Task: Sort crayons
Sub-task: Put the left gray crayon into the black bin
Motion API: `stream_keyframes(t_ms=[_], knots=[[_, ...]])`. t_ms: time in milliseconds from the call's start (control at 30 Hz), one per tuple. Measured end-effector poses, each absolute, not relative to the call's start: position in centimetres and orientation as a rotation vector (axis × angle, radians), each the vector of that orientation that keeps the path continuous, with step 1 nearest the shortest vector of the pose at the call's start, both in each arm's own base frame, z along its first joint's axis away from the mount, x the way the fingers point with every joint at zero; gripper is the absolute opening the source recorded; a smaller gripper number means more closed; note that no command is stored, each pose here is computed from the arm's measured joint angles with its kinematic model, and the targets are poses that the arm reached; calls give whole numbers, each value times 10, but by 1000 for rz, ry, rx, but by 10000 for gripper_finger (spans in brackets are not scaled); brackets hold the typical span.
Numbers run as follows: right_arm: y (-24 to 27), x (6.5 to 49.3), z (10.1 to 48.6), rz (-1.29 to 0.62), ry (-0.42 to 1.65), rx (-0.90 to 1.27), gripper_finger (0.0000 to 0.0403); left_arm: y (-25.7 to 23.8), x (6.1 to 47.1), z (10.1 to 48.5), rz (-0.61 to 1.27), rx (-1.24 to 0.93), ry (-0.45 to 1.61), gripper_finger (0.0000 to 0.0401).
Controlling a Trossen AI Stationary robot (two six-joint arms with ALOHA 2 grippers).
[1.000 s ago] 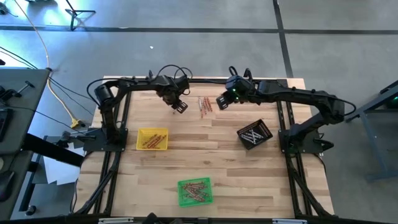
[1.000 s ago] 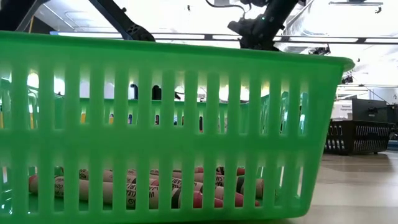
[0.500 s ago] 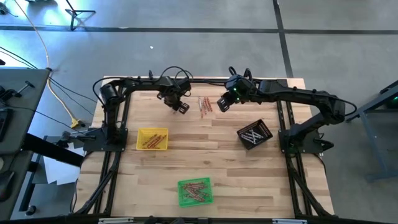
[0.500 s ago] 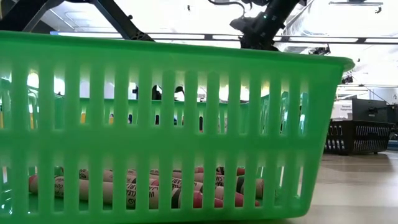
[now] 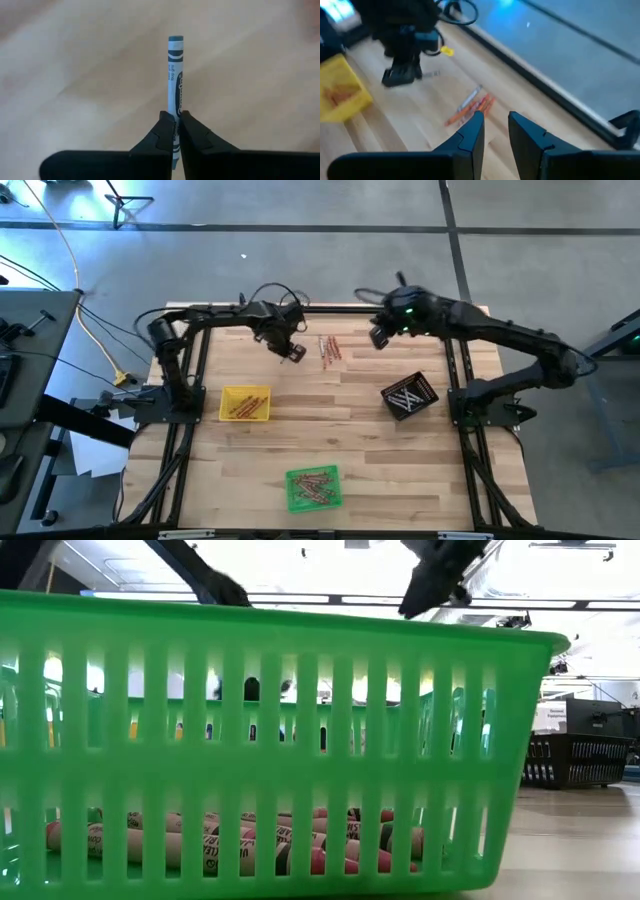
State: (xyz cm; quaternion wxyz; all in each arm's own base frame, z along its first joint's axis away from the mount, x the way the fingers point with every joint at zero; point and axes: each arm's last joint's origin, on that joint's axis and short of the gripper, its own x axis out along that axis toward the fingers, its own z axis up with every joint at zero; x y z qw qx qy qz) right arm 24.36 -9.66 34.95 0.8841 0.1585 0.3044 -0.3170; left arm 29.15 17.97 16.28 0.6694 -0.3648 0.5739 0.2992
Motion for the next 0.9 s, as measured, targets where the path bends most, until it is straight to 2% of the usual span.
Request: stream_keyframes(t_ms=[133,233,400,500,667,800,900], knots=[[-99,226,366,-684,549,337,83,175,293,206,615,-807,1083,1],[-99,223,369,-689,527,338,83,165,297,248,541,-734,846,1],[-103,232,369,-674,494,300,83,148,303,310,415,-554,448,1],[-109,245,366,-642,467,252,83,141,310,335,356,-478,248,1],[-120,272,361,-459,377,268,83,135,317,344,385,-446,134,0],[-127,283,364,-337,278,235,83,132,318,341,462,-417,164,0],[-134,283,362,-307,281,249,83,130,317,339,465,-421,189,0]])
